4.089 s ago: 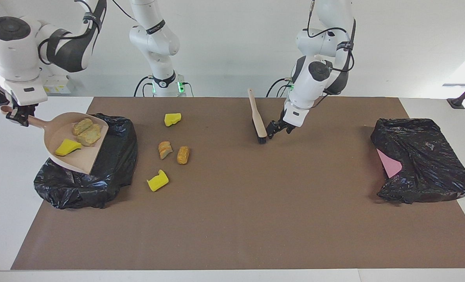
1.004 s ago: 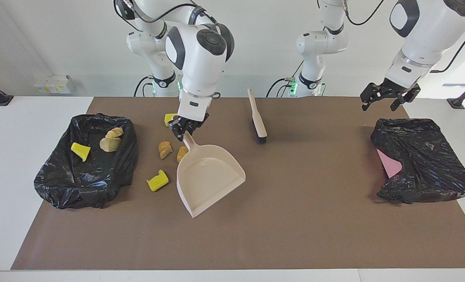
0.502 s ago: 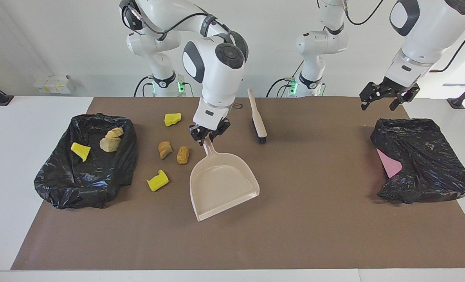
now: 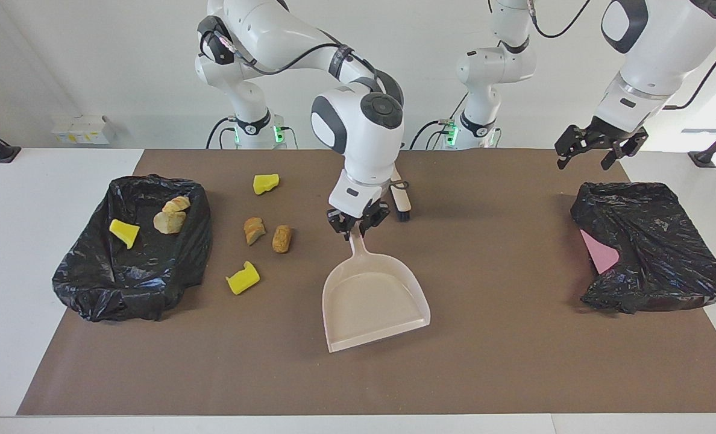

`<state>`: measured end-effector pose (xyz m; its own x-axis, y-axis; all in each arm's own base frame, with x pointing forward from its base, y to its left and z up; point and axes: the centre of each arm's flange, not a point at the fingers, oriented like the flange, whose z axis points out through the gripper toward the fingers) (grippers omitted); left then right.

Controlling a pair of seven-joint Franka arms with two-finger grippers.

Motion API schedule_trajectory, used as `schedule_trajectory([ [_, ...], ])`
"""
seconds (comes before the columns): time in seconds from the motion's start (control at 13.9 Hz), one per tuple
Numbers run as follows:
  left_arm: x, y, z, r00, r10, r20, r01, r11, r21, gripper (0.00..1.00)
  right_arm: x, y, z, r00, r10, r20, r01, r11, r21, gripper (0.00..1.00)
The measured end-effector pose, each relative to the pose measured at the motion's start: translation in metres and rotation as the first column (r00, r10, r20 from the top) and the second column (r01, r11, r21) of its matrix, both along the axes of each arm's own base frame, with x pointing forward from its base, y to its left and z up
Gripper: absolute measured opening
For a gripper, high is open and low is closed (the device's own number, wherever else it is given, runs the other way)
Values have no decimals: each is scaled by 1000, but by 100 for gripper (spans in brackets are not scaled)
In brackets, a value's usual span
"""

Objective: Sweep and dump trash in bin

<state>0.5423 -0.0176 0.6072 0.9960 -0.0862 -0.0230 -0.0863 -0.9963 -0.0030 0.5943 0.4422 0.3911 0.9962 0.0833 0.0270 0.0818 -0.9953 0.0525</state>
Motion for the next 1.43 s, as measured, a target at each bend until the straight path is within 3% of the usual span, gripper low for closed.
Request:
schedule_trajectory([
  [0.57,11,-6,-10,1000,-12,14,12,1000,-3,100,-11,29,-39,998,-56,-25,56,998,33,33],
  [0.86,15,-6,-14,1000,-12,20,12,1000,-4,100,-14,33,-40,998,-64,-28,65,997,36,35],
  [1.08,16,-7,-15,1000,-13,20,13,1000,-5,100,-15,31,-10,993,-106,-46,109,990,94,64],
  [1.22,17,-9,-16,1000,-17,24,17,1000,-6,100,-30,33,21,993,-106,-46,110,988,105,87],
  [1.43,23,-27,-28,998,-47,41,48,999,-11,100,-86,40,35,995,-62,-83,68,995,68,91],
])
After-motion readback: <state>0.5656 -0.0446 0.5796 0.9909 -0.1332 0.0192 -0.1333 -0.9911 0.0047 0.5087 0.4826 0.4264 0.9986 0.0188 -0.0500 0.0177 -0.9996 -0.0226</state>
